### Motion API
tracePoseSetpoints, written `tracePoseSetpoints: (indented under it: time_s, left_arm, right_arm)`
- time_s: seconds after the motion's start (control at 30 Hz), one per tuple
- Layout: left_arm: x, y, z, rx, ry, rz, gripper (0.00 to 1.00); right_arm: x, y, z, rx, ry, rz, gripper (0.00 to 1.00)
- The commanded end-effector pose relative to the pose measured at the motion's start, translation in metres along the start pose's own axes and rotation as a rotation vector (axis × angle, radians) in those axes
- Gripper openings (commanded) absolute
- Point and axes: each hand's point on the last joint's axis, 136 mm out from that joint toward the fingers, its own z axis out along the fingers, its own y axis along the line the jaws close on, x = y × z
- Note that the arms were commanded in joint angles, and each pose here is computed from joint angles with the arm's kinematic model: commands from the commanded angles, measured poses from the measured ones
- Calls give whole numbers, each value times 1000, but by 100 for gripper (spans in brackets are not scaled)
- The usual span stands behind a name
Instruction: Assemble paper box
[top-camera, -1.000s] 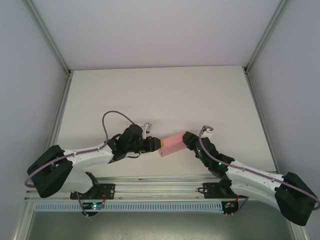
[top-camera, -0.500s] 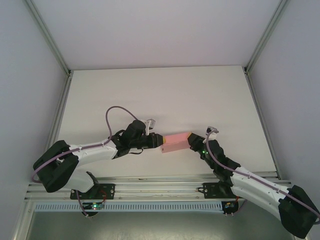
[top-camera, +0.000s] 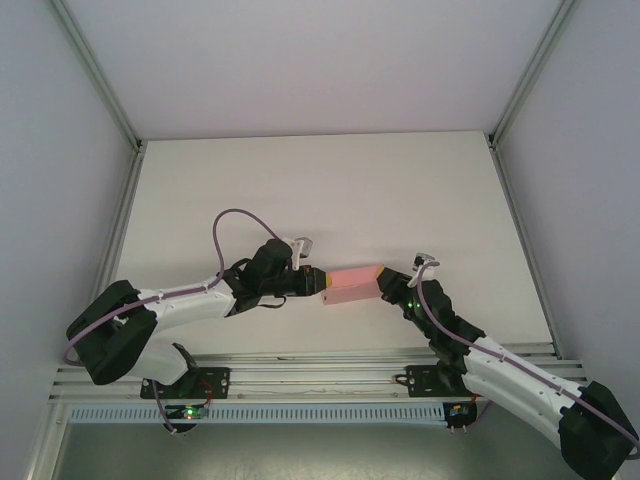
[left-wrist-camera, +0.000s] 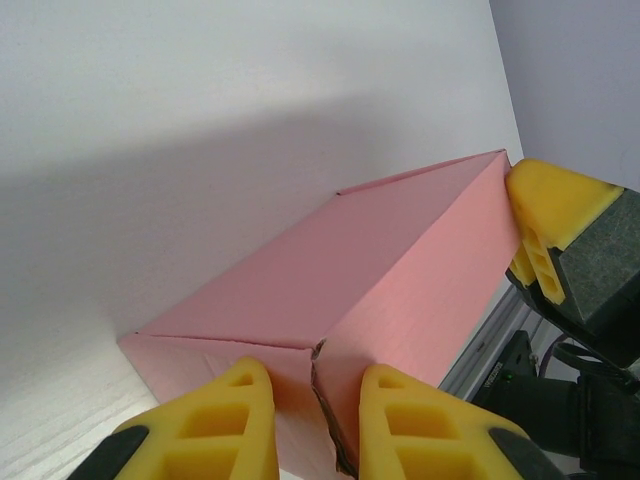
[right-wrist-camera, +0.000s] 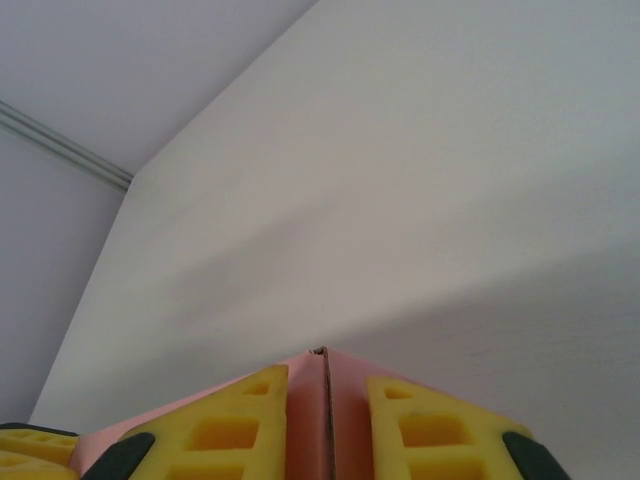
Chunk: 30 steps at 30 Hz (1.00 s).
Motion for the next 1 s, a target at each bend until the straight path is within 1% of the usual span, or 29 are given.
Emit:
tracePoseSetpoints:
  time_s: [0.0,0.13,0.27,0.33,0.4,0.43,0.47,0.5,0.53,0.57,0.63,0.7,0.73,0.77,0.8,0.87,0.93,0.97]
  left_arm:
    - [47,90,-3,-333,128,-32,0]
    - [42,78,-5,-297,129,20,0]
    - [32,71,-6,-296,112,39,0]
    - [30,65,-4,-284,122,45,0]
    - [28,59,-3,-270,126,51,12]
    - [26,57,-3,-261,126,55,14]
    - [24,54,-2,-255,125,61,21]
    - [21,50,-3,-248,120,69,23]
    - [19,48,-3,-248,117,76,24]
    - [16,44,-4,-244,112,82,29]
    - [10,36,-5,-229,104,103,45]
    - [3,29,-7,-224,95,128,47]
    - [0,27,-9,-230,88,138,51]
    - [-4,26,-11,-239,77,146,54]
    - [-7,24,-13,-245,67,156,58]
    - [-13,18,-16,-243,51,175,70]
    - [-17,15,-20,-246,42,189,92]
    - [-19,13,-22,-248,36,199,100]
  right_arm:
    - [98,-74,-22,189,401,-83,0]
    - [94,-71,-22,192,392,-69,0]
    - [87,-69,-22,209,381,-70,0]
    - [85,-70,-23,225,376,-65,0]
    - [82,-67,-23,225,369,-61,8]
    - [79,-65,-23,223,359,-57,9]
    - [76,-62,-22,217,351,-57,11]
    - [73,-59,-21,214,341,-59,16]
    - [69,-56,-21,212,332,-59,19]
    - [66,-52,-20,205,324,-62,20]
    - [58,-45,-18,196,308,-75,24]
    - [50,-38,-17,193,294,-104,28]
    - [46,-35,-16,196,285,-104,33]
    - [43,-32,-15,197,281,-112,37]
    - [40,-28,-13,192,279,-120,38]
    - [34,-22,-11,194,271,-125,43]
    - [29,-18,-9,196,262,-132,46]
    - [27,-16,-8,196,258,-133,49]
